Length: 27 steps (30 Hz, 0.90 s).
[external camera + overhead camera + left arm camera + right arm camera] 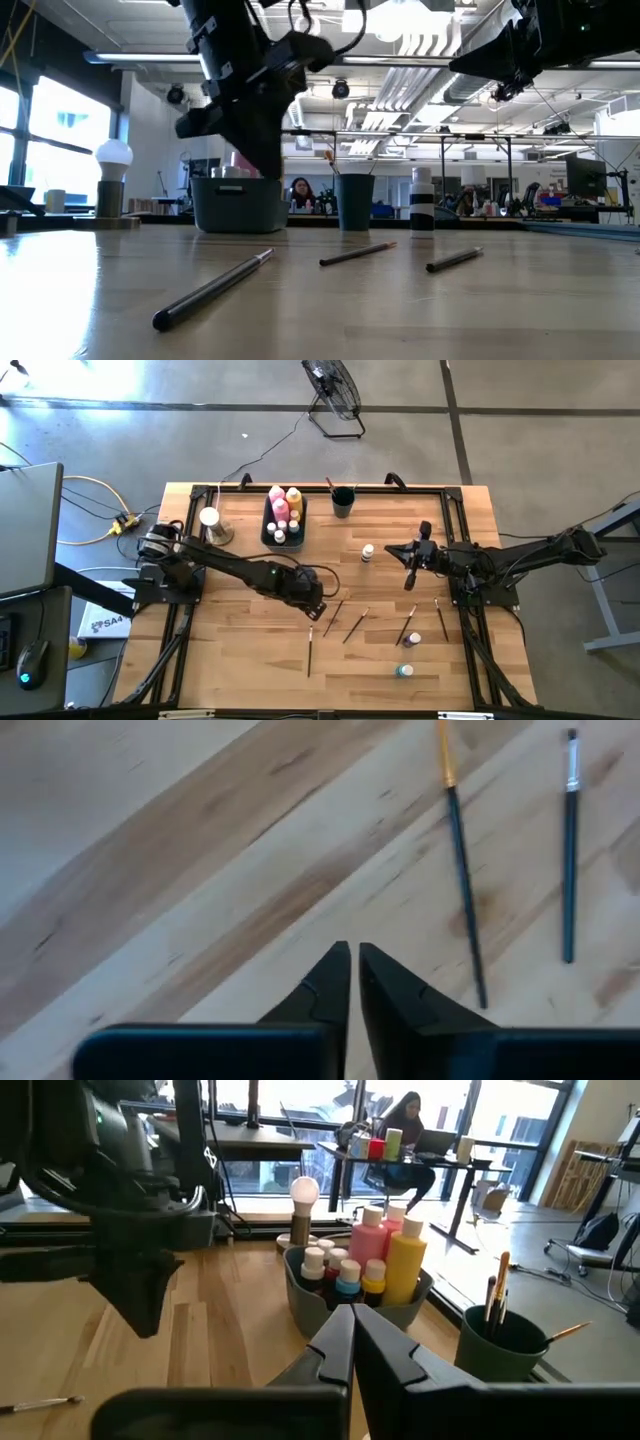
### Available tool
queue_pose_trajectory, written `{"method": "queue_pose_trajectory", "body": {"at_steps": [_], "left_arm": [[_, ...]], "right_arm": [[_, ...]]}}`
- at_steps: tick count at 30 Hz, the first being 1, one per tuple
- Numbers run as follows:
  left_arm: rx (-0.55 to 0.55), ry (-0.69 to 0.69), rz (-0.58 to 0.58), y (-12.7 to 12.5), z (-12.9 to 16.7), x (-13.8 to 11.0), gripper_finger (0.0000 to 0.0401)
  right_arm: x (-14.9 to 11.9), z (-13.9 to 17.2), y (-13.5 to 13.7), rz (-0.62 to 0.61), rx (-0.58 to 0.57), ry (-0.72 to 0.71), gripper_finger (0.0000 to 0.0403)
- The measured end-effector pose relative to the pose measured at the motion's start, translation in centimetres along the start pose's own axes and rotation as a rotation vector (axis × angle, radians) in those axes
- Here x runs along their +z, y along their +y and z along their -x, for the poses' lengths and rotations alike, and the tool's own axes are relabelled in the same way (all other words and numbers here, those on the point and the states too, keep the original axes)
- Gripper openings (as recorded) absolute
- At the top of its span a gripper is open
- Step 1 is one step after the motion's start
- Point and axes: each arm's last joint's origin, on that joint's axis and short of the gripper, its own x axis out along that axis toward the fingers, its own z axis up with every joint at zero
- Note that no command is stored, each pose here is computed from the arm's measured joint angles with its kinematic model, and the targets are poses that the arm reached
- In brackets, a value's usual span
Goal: Pick & Place Paint Supplies
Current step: Put the silver paint brush into the green cup
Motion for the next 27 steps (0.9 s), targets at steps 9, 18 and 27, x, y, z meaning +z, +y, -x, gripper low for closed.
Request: {"method": "queue_pose_trajectory", "body": {"at_steps": [9,18,27], "left_arm": [[-0.062,0.137,0.022,-0.6,-3.0,-0.5,0.0134],[-0.087,0.231,0.059,-0.8,-5.3,-1.1,0.0199],[-0.052,0.232,0.148,-1.2,-5.3,-2.4,0.0200]], "right_arm": [[-0.1,0.0,0.0,0.010,-0.003,0.005,0.0002],[-0.1,0.0,-0.1,0.014,-0.048,0.016,0.0002],[-0.1,0.0,-0.1,0.014,-0.048,0.014,0.0002]]}}
